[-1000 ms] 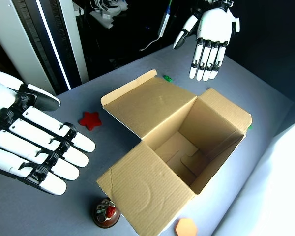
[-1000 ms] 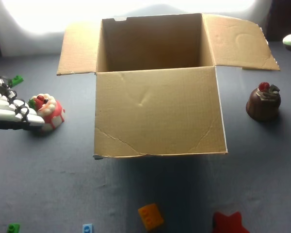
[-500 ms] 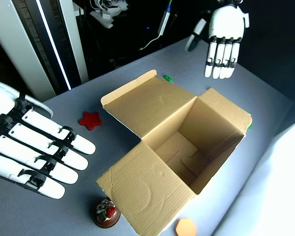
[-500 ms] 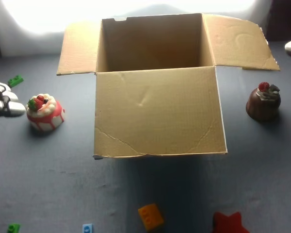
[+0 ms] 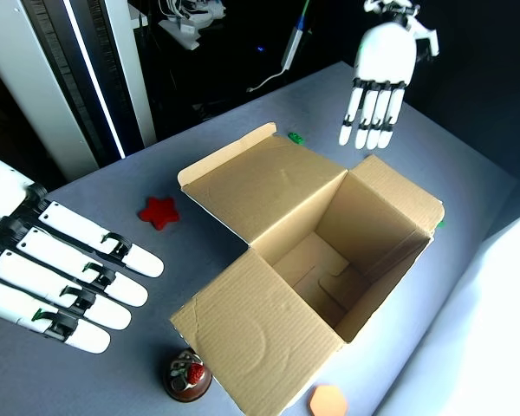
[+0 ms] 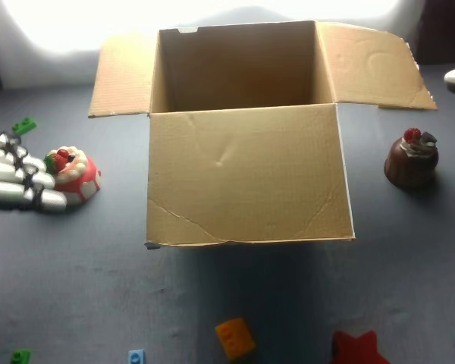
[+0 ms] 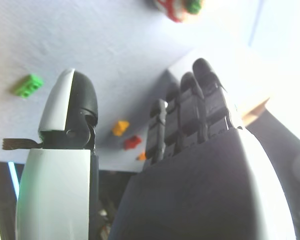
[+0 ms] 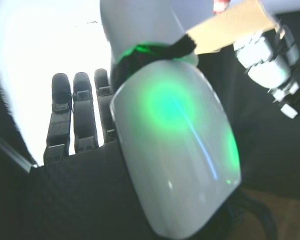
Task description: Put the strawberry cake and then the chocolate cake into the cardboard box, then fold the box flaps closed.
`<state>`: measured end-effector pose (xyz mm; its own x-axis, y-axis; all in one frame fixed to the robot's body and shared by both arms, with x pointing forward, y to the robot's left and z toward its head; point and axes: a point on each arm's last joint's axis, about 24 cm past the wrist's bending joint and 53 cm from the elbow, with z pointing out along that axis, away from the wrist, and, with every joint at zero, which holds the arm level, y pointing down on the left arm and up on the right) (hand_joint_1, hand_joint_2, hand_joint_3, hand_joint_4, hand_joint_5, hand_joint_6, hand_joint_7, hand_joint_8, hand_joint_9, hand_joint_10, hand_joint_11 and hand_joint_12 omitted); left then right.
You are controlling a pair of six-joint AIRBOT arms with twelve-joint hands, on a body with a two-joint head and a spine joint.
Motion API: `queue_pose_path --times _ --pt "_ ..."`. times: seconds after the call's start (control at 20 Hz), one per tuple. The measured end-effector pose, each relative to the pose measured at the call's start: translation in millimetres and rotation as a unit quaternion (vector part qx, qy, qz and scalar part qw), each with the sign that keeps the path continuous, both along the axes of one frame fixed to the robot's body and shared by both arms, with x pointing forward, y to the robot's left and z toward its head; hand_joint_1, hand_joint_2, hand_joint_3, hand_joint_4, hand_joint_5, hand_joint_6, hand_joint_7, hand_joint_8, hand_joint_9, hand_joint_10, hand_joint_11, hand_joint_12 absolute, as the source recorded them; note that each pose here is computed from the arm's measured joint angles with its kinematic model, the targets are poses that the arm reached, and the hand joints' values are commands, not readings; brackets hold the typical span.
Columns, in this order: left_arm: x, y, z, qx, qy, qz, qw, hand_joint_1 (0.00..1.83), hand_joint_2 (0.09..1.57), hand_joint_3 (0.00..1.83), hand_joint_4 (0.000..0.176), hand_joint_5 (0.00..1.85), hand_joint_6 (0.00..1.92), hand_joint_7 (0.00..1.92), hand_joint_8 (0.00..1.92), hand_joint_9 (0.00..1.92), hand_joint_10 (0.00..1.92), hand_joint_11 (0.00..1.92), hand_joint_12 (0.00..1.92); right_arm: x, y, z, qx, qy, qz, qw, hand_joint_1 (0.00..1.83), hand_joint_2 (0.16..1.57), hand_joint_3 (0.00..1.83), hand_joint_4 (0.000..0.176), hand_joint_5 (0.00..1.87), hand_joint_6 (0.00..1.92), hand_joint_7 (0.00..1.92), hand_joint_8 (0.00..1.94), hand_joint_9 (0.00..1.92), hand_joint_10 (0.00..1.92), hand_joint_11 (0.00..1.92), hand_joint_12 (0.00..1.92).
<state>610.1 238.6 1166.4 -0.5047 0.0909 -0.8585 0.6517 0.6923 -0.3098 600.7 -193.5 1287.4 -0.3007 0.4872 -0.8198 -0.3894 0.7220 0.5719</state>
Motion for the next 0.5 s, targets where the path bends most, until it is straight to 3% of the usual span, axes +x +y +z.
queue_pose_path --times 0.05,0.1,0.25,0.35,0.5 --pt "6 0.7 5 -0.028 0.016 0.014 0.9994 1.17 1.18 0.03 0.046 0.09 0.0 0.14 0.0 0.12 0.0 0.0 0.51 0 2 -3 0.0 0.005 0.002 1.0 1.21 1.03 0.0 0.02 0.05 0.01 0.1 0.0 0.12 0.0 0.0 0.42" --pt "12 2.1 6 -0.039 0.021 0.022 0.9988 1.22 1.16 0.02 0.05 0.09 0.0 0.13 0.0 0.11 0.0 0.0 0.51 0 4 -5 -0.002 0.009 0.005 0.9999 1.18 1.06 0.01 0.018 0.03 0.0 0.07 0.0 0.09 0.0 0.0 0.4" --pt "18 -0.3 0 -0.038 0.026 0.015 0.9988 1.25 1.16 0.02 0.049 0.11 0.01 0.15 0.01 0.12 0.01 0.0 0.53 -1 7 -13 -0.005 0.022 0.007 0.9997 1.2 1.04 0.0 0.018 0.04 0.0 0.07 0.0 0.09 0.0 0.0 0.35" --pt "26 -4.2 0 -0.047 0.028 0.012 0.9984 1.21 1.18 0.03 0.052 0.11 0.0 0.15 0.0 0.13 0.0 0.0 0.52 0 7 -12 -0.003 0.021 0.007 0.9997 1.25 0.99 0.0 0.001 0.08 0.01 0.12 0.01 0.1 0.0 0.0 0.35" --pt "40 -5.3 -6 -0.052 0.032 0.015 0.998 1.21 1.18 0.03 0.053 0.1 0.0 0.15 0.0 0.13 0.0 0.0 0.5 0 6 -12 -0.003 0.021 0.007 0.9997 1.25 1.0 0.0 0.001 0.08 0.01 0.13 0.01 0.1 0.0 0.0 0.36"
